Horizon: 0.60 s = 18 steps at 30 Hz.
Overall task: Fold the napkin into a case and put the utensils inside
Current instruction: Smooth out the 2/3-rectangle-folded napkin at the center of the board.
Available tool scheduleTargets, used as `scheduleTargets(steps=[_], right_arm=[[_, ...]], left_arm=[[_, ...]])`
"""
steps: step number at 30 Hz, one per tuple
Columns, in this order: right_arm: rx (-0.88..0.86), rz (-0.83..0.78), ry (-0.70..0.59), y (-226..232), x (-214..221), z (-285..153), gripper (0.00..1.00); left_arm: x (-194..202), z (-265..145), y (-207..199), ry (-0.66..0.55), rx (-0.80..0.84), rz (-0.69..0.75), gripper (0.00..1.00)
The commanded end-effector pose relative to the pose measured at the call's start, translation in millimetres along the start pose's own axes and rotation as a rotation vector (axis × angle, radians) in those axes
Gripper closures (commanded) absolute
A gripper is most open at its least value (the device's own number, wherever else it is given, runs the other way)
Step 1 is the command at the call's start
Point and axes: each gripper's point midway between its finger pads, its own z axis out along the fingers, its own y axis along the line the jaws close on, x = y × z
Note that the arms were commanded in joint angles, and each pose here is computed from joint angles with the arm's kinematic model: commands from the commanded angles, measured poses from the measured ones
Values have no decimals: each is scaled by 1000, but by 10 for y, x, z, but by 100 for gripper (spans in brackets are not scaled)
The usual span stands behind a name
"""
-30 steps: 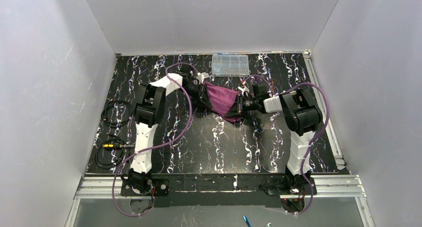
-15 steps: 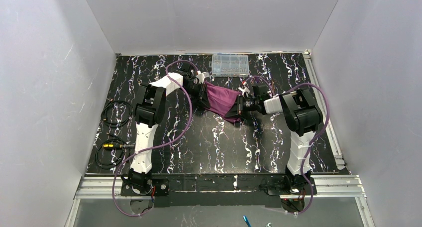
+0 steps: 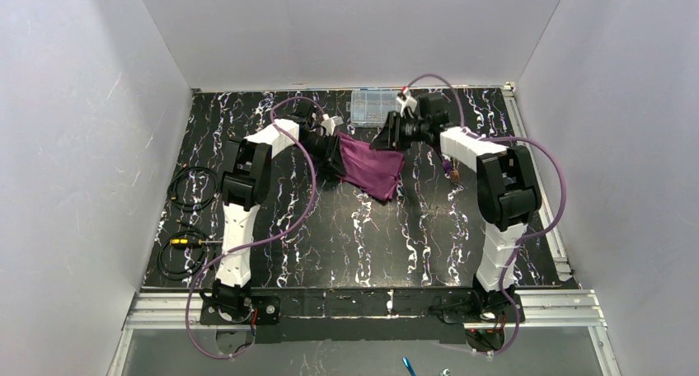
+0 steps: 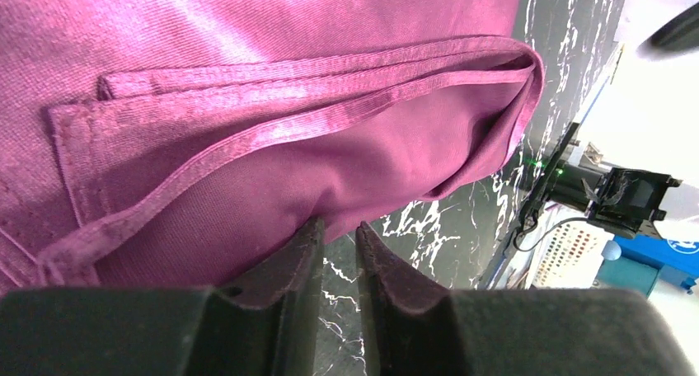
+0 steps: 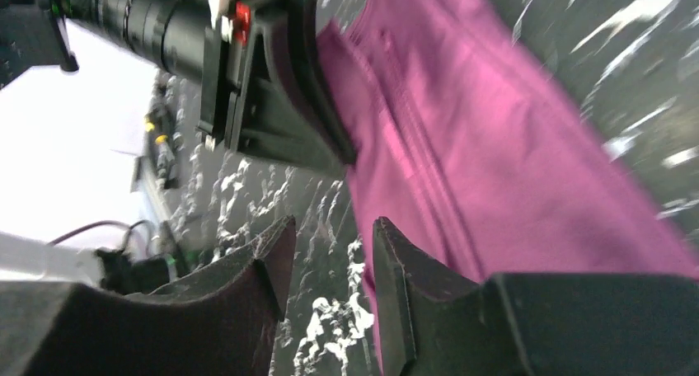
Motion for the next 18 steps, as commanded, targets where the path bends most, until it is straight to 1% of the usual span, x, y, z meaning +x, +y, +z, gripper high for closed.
scheduleTargets(steps=[1,3,6,7,9,11,13,16,18], right_arm=[[279,-189,-8,-277,-365,-225,52],[393,-231,-20,-485,-461,-272,51],[498,-270,-37,-732,-531,-291,50],[518,-274,-37,-795,-531,-285,50],[544,-272,-27,-912,-502,-248,50],[556,-261,-7,-1004,-443,-201,52],[579,-250,9,-1101,-368,-194,54],[601,-237,32,-1188,-255,-205,56],[600,-219,50,-1202,-170,-214,59]], left_arm=[[-201,-305,-211,-79,-7,92,74],[-251,-396,-277,-92,-7,104,63],[-307,-588,-425,-123,5,120,53],[-323,-691,-508,-141,5,135,51],[-296,-828,-578,-157,-17,150,50],[-205,-937,-557,-151,-66,148,51],[-76,-1008,-456,-130,-134,130,52],[134,-1001,-179,-89,-237,101,53],[217,-932,-83,-65,-246,68,54]])
